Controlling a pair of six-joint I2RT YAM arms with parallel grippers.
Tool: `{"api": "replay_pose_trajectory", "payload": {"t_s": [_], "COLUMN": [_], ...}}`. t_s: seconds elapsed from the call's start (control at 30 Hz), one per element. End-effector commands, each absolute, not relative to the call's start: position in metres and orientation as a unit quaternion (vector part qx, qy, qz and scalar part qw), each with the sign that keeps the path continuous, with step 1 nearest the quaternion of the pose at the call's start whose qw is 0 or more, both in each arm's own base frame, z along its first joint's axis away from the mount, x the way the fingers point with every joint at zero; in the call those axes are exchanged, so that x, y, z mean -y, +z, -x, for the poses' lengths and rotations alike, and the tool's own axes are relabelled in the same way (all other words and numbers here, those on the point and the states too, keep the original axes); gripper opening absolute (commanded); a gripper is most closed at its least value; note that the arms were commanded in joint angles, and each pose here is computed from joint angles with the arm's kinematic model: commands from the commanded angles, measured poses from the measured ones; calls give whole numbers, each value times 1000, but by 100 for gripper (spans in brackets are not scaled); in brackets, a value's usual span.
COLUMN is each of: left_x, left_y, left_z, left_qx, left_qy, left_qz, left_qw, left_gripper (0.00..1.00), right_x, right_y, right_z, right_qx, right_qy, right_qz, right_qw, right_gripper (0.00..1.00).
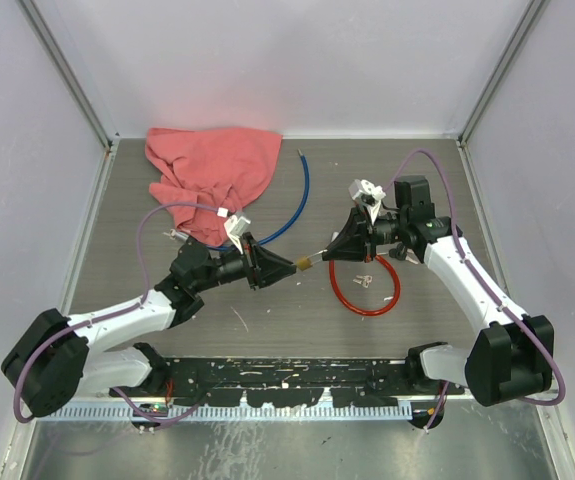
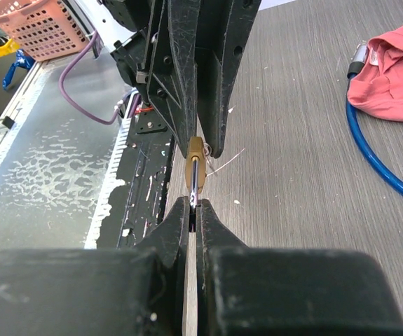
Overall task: Lock with the key
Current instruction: Lock the lock.
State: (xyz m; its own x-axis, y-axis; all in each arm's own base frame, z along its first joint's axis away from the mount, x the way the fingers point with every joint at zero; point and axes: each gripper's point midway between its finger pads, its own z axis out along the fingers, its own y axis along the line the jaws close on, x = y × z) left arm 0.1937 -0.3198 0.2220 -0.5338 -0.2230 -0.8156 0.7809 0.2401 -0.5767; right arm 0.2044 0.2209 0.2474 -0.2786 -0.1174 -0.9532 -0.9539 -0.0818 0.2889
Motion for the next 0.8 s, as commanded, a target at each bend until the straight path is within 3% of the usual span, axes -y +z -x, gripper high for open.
{"api": "replay_pose_trajectory", "payload": {"t_s": [0.0, 0.2, 0.37, 0.77], "left_x": [325, 324, 326, 302], "left_y": [255, 260, 259, 233], "left_z": [-194, -192, -188, -183], "left_qx": [-616, -608, -601, -607], "left_qy": [-597, -601, -604, -563], "left_qz": [-226, -229, -245, -273], "left_qw": [462, 466, 461, 491], "left_gripper": [25, 21, 0, 0], "right_x": [-224, -224, -224, -223], "right_y": [257, 256, 256, 259], "right_z": [-201, -201, -201, -203], "right_qx": [-547, -548, -548, -549], "right_qy": [570, 570, 570, 568], "right_qz": [484, 484, 484, 483], "right_qw": [376, 375, 375, 377], "right_gripper": [1, 1, 1, 1]}}
